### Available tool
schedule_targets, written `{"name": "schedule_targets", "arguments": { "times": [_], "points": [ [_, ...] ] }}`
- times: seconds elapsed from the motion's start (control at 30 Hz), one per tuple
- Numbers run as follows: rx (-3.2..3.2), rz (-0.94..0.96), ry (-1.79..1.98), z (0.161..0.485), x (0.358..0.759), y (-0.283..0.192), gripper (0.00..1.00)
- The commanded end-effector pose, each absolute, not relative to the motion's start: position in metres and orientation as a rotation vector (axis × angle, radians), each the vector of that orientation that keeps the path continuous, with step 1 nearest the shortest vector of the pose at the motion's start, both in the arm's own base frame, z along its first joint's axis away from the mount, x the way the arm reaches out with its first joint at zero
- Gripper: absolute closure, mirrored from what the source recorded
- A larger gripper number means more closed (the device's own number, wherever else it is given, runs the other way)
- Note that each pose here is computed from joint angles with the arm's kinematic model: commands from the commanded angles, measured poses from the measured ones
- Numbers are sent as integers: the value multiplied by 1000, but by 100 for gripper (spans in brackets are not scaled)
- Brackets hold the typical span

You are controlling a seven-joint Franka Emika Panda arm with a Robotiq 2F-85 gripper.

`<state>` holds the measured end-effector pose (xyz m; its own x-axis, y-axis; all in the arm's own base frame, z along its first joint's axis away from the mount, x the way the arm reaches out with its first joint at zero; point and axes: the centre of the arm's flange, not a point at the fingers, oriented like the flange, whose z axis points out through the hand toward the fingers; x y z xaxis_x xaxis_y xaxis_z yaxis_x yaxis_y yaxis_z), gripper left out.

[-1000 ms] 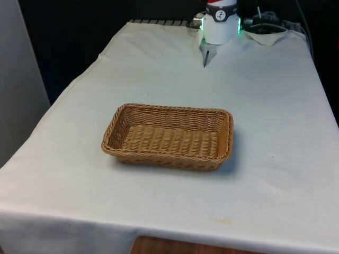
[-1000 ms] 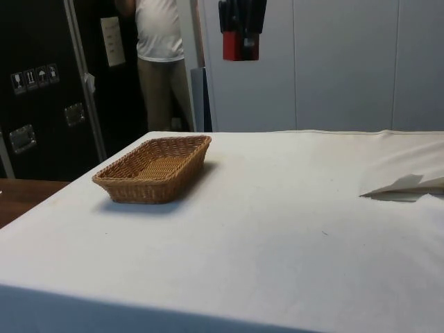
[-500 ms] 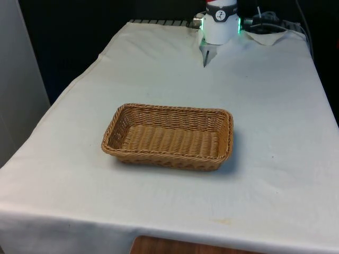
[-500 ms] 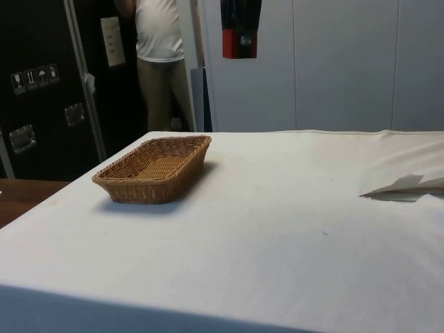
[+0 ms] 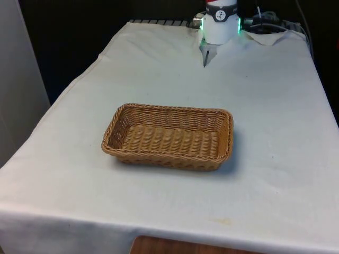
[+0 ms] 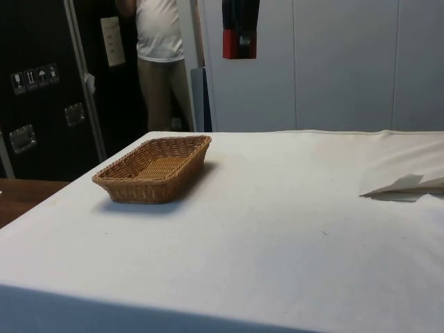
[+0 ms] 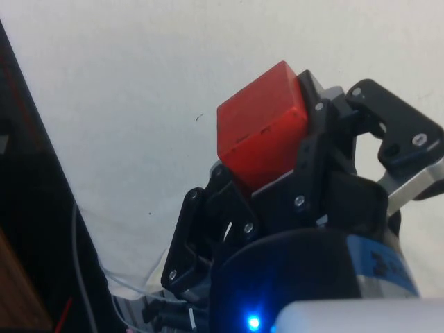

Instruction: Pick up the cube and place it into the basket.

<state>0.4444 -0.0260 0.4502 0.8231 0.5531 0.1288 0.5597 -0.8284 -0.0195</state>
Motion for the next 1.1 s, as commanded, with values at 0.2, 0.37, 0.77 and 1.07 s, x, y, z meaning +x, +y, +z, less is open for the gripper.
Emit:
{"name": "schedule_targets", "arguments": {
  "times": [0.2, 0.37, 0.77, 1.07],
  "points": [
    [-2959, -184, -836, 452, 445, -27, 100],
    [-2971, -188, -795, 455, 446, -27, 100],
    [-2992, -196, -680, 456, 446, -28, 100],
    [-3006, -188, -613, 450, 451, -21, 100]
  ]
}}
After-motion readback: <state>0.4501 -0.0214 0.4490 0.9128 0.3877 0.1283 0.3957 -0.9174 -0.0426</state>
